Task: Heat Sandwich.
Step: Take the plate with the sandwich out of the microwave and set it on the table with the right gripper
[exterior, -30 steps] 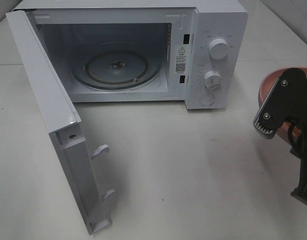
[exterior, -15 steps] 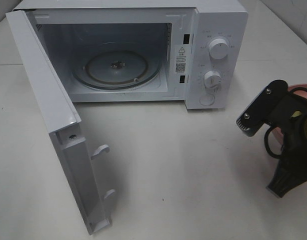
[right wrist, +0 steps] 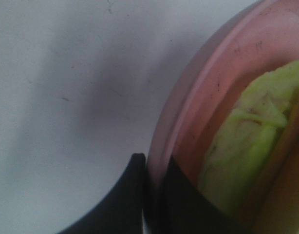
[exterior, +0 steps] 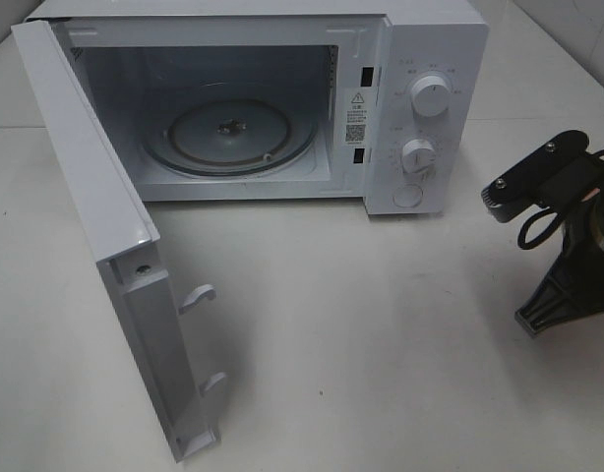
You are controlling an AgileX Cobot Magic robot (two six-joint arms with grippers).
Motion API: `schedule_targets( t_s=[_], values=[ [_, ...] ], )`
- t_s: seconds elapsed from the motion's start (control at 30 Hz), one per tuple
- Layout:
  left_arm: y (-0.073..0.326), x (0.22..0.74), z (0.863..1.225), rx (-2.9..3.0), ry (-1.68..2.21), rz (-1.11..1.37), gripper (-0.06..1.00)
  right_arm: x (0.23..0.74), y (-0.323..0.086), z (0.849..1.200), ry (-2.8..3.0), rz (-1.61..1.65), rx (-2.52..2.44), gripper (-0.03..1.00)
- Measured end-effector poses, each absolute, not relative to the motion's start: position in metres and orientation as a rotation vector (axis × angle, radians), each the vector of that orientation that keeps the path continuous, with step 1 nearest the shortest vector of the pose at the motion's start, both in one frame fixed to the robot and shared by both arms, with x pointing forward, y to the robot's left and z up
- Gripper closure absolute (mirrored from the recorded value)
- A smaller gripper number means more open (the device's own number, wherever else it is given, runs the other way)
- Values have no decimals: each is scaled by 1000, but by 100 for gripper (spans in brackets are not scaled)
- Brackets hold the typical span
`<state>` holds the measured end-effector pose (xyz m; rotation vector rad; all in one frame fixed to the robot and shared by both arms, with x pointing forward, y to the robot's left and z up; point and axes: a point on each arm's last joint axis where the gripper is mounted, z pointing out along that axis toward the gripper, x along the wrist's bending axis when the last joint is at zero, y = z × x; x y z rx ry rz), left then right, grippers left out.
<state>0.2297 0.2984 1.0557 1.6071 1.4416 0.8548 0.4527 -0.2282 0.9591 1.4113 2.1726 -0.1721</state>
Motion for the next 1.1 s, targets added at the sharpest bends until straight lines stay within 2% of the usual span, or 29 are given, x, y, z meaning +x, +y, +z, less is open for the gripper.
schedule_targets(
  t_s=[0.57,1.1],
  values=[
    [298,230,1056,1607,1442,855,-3,470,-269,943,2033,-275,1626,91],
    [298,230,1056,1607,1442,855,-3,486,-265,905,2042,-267,1671,91]
  ],
)
